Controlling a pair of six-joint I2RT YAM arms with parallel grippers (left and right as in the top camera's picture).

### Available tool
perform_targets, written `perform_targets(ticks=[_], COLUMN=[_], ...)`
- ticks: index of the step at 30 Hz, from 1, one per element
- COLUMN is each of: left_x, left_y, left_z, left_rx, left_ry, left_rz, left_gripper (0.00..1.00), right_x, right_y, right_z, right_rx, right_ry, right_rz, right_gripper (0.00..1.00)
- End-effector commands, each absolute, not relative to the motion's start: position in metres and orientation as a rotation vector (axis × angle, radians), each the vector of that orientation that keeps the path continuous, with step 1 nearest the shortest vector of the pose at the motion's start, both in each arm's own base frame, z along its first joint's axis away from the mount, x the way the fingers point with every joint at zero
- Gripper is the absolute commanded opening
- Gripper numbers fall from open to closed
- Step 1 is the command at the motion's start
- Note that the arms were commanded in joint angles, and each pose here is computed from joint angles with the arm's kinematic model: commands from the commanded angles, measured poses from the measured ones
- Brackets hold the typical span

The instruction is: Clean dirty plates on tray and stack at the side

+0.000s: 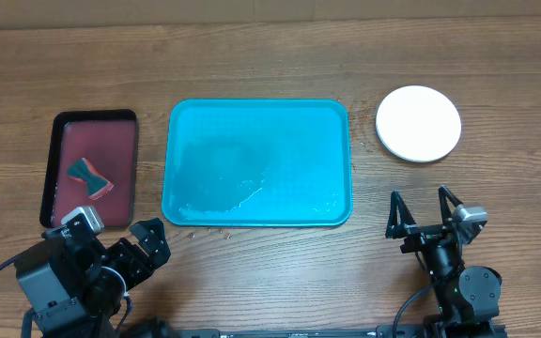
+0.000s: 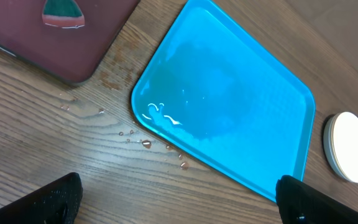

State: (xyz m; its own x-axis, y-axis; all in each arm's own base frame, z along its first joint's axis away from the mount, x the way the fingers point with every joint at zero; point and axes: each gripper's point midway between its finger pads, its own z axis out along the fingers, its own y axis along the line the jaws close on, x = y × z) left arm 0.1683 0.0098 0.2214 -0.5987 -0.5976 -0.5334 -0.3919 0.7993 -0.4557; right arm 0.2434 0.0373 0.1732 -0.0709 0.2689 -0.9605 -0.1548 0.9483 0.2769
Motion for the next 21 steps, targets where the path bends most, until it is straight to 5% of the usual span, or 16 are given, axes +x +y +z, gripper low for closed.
perform_targets(ticks=[1,21], left_x=[0.169,0.169], left_y=[0.007,0.007], left_z=[0.221,0.221], left_rx=[-0.726,-0.726], left_ry=[2.285,2.285], left_rz=[-0.404,-0.403], left_gripper=[1.0,1.0], right_x=[0.245,0.246], right_y=[0.023,-0.007], right_z=[0.173,0.169], right_rx=[0.137,0.165], right_ry=[1.583,1.588], right_rz=[0.295,0.126], right_gripper=[1.0,1.0])
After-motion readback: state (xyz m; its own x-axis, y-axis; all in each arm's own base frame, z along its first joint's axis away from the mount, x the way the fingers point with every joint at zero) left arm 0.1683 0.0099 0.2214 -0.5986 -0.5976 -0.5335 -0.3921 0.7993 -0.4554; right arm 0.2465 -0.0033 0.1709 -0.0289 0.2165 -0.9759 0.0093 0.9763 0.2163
